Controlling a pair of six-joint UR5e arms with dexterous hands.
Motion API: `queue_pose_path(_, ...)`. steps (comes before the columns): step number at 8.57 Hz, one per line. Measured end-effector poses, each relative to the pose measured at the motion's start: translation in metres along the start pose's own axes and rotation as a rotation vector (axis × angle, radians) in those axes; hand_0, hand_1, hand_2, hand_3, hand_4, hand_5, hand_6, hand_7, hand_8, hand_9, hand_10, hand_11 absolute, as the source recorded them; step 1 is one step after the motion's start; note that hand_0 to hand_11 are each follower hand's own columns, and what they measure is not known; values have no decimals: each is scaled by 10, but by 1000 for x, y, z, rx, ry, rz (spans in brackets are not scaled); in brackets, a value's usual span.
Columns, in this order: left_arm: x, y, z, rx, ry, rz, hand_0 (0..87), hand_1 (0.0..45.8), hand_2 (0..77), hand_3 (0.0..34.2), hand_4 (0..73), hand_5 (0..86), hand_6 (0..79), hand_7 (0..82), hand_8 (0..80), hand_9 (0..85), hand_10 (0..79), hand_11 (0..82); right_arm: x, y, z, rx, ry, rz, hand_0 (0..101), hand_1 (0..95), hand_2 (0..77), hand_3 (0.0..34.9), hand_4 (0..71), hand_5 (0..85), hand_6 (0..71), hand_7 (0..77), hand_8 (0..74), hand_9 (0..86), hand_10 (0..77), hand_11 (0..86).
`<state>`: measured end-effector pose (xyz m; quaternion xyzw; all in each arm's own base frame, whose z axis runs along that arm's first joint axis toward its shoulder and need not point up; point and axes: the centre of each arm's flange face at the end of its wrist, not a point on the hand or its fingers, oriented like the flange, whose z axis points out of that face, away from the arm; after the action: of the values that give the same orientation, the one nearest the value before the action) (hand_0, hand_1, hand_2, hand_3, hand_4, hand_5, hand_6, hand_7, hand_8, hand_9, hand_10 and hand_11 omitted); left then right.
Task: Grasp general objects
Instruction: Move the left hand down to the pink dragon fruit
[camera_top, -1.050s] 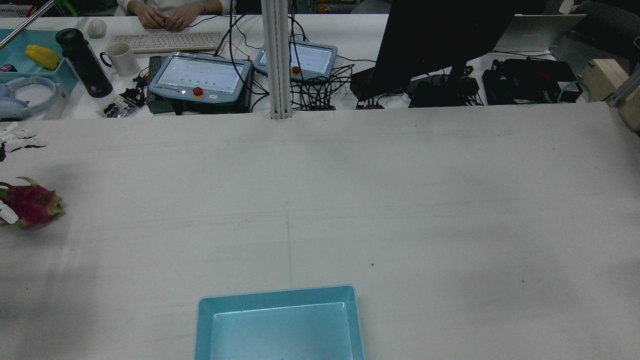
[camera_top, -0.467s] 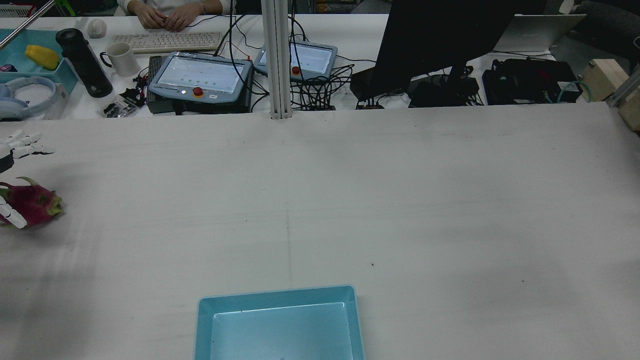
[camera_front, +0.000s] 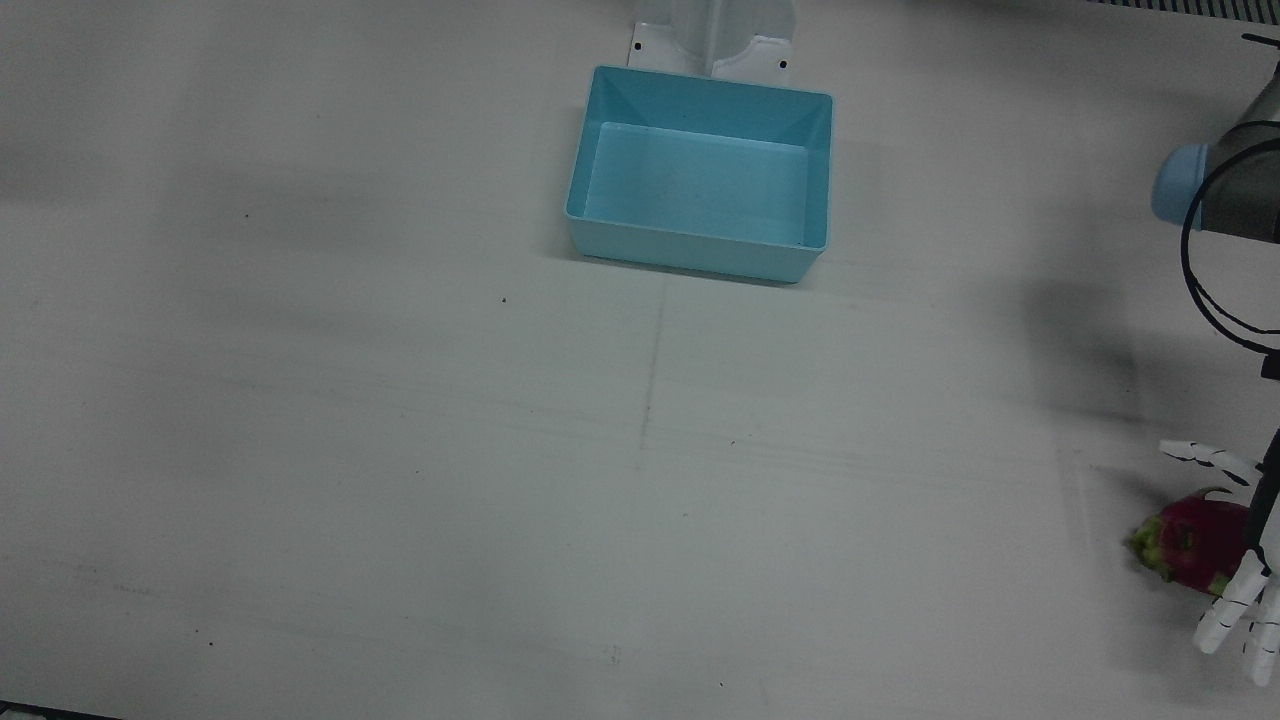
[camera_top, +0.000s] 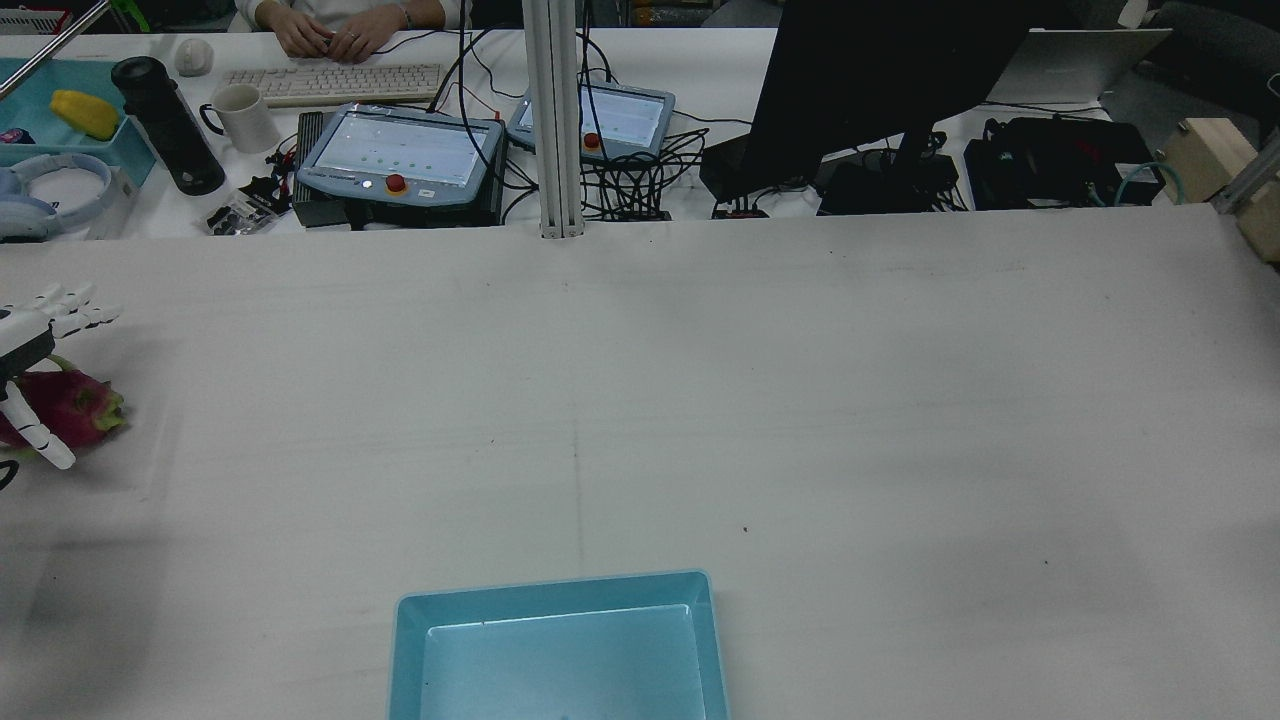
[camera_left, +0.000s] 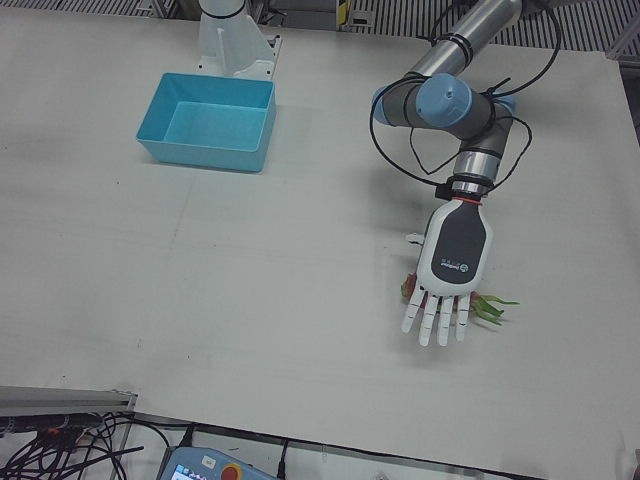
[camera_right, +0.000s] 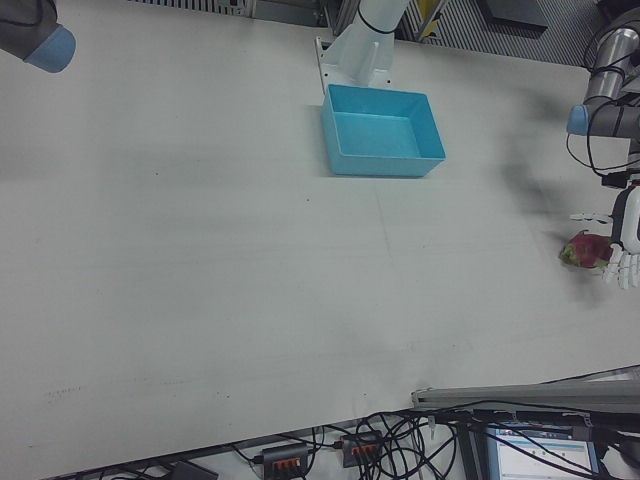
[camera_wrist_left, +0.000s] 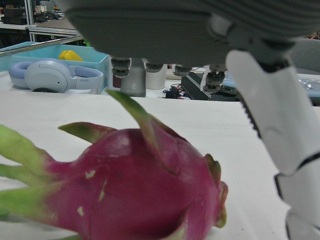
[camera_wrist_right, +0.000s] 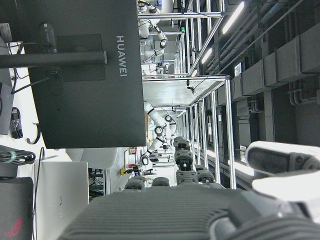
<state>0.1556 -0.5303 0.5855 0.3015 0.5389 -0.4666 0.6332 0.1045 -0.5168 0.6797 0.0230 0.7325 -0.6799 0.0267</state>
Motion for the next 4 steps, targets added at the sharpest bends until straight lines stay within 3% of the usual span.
queue_pose_path(2,-13,22,8,-18,-21,12,629,0,114,84,0,54,0,16,11,5,16,76,0,0,0,0,1,0,0,60,747,0,0,0,0,0,0,5,0,5)
queue_pose_path(4,-19,27,9,-11,-30,18,622,0,114,57,0,44,0,16,11,5,16,55,0,0,0,0,0,0,0,60,747,0,0,0,0,0,0,5,0,5)
